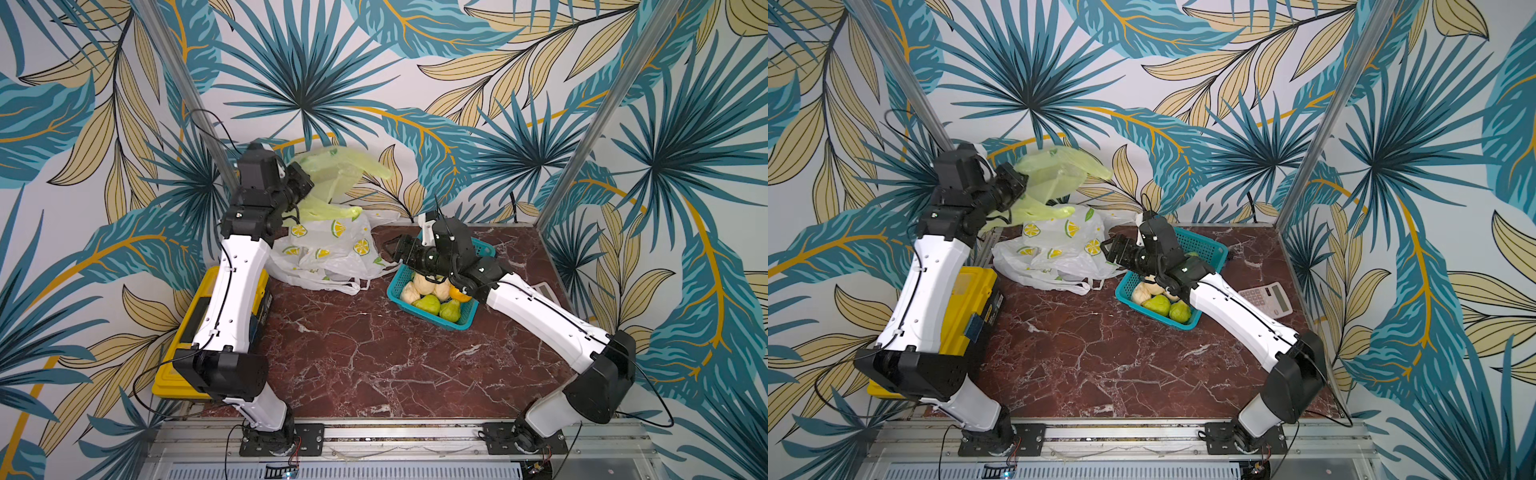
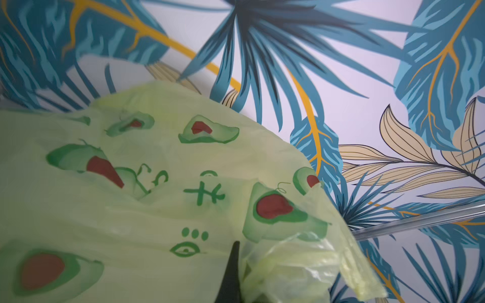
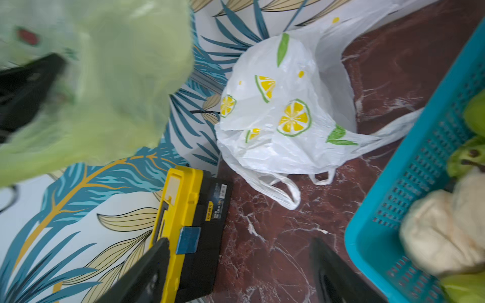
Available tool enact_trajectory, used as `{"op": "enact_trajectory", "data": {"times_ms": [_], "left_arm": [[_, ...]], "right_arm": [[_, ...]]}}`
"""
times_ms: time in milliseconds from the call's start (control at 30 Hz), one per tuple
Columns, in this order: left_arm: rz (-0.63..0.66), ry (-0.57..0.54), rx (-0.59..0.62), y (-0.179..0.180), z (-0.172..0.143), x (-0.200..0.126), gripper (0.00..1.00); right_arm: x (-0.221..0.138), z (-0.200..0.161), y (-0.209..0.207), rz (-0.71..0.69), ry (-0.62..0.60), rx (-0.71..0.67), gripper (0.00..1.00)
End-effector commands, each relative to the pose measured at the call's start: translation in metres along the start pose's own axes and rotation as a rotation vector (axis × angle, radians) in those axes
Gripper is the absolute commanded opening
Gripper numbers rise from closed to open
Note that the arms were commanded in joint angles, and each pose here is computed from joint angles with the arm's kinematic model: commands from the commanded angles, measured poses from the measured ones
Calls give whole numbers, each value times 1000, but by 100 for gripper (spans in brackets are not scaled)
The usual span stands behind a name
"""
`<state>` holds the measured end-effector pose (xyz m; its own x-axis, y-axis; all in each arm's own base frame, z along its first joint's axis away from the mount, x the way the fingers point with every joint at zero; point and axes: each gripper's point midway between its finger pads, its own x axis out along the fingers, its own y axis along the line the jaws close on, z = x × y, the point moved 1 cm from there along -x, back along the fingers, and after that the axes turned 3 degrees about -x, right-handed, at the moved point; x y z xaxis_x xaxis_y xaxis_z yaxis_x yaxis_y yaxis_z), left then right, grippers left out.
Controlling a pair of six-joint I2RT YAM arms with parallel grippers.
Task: Place the pears into plastic bags & tie knots
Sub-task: Pick up the plastic bag from the corner of the board.
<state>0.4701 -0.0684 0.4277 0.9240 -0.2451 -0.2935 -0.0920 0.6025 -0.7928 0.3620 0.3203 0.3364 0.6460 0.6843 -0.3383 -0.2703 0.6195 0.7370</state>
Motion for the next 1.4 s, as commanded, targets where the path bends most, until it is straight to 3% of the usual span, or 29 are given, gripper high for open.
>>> {"op": "enact_trajectory", "data": {"times_ms": [0,200,333,533,700,733,800,900,1000,1100,1233,1367], "left_arm": [[-96,28,-225,-8,-30,-4,2],[-106,-24,-354,10,-73,-13,2],[-100,-19,-384,16,-95,-18,3],[-87,41,-406,17,-133,-19,4],[-62,31,-398,24,-148,-22,5],[-64,37,-396,24,-149,-24,5],[-71,37,-360,24,-149,-29,9],[-80,0,-258,25,-141,-42,25],[-43,12,-151,32,-136,-57,51],[38,52,-16,43,-125,-74,66],[70,90,159,39,-104,-93,78],[20,138,340,15,-90,-100,85]], "right_arm": [[-19,26,40,143,-174,63,87],[-14,8,42,122,-189,128,92],[4,-6,15,9,-166,282,92],[31,-9,-11,-134,-180,307,89],[60,-16,-20,-217,-125,280,75],[64,-17,-22,-231,-118,267,57],[67,-14,-20,-219,-119,216,35],[69,-8,-5,-145,-53,87,20],[62,-6,3,-105,72,-83,16],[48,-15,-1,-74,214,-223,13],[20,-41,-7,-24,410,-455,12],[-14,-63,-26,-63,585,-645,13]]}}
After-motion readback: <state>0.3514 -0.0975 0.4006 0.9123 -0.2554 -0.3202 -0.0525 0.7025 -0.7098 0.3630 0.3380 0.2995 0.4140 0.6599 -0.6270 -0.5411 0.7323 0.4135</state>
